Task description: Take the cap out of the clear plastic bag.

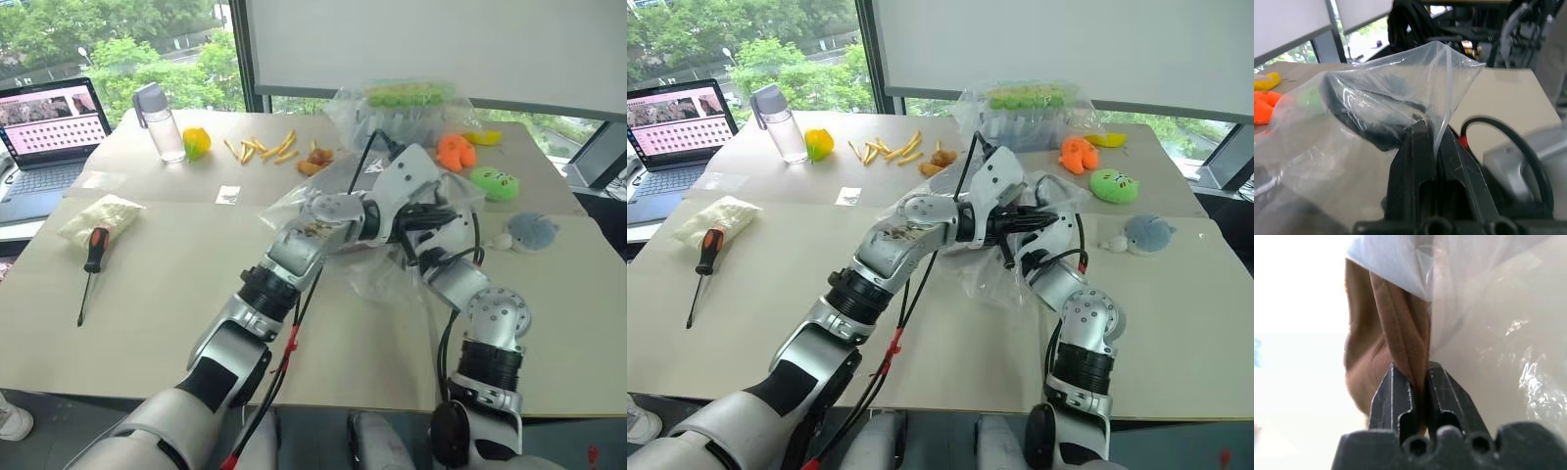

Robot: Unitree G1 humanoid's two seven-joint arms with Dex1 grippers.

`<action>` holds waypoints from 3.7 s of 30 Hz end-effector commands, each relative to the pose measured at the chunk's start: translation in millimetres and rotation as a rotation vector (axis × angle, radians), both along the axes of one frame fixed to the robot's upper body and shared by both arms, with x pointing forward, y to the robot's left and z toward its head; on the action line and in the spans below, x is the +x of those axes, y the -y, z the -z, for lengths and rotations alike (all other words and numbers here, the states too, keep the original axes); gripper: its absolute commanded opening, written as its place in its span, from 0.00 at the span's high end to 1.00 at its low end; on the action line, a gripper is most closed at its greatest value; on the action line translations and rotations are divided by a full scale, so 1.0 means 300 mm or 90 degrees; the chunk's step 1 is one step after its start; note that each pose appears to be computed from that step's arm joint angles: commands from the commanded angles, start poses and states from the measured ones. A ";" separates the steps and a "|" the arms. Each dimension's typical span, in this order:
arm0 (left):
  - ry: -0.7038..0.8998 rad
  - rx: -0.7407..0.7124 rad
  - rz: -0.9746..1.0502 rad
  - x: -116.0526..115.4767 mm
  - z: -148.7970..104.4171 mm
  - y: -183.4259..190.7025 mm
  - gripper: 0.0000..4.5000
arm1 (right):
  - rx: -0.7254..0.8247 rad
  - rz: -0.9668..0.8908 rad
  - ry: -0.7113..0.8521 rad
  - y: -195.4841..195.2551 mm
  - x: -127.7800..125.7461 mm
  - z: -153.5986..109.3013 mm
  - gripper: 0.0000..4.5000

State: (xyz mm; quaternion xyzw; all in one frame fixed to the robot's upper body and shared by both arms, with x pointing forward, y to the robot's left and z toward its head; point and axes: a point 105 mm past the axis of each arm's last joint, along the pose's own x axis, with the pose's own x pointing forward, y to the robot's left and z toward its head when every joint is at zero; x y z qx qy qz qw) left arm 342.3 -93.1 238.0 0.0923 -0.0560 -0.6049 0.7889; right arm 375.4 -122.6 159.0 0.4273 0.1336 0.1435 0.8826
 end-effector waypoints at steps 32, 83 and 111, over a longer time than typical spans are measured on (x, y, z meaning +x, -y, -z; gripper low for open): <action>0.115 -0.130 -0.111 0.053 -0.217 -0.072 1.00 | -0.387 -0.247 0.185 0.037 -0.175 -0.235 1.00; 0.096 0.011 -0.088 0.027 -0.068 -0.119 1.00 | 0.222 -0.188 0.774 0.388 -0.540 -0.750 1.00; 0.113 0.196 -0.163 0.032 0.115 -0.406 1.00 | 0.278 -0.063 0.649 0.355 -0.210 -0.731 1.00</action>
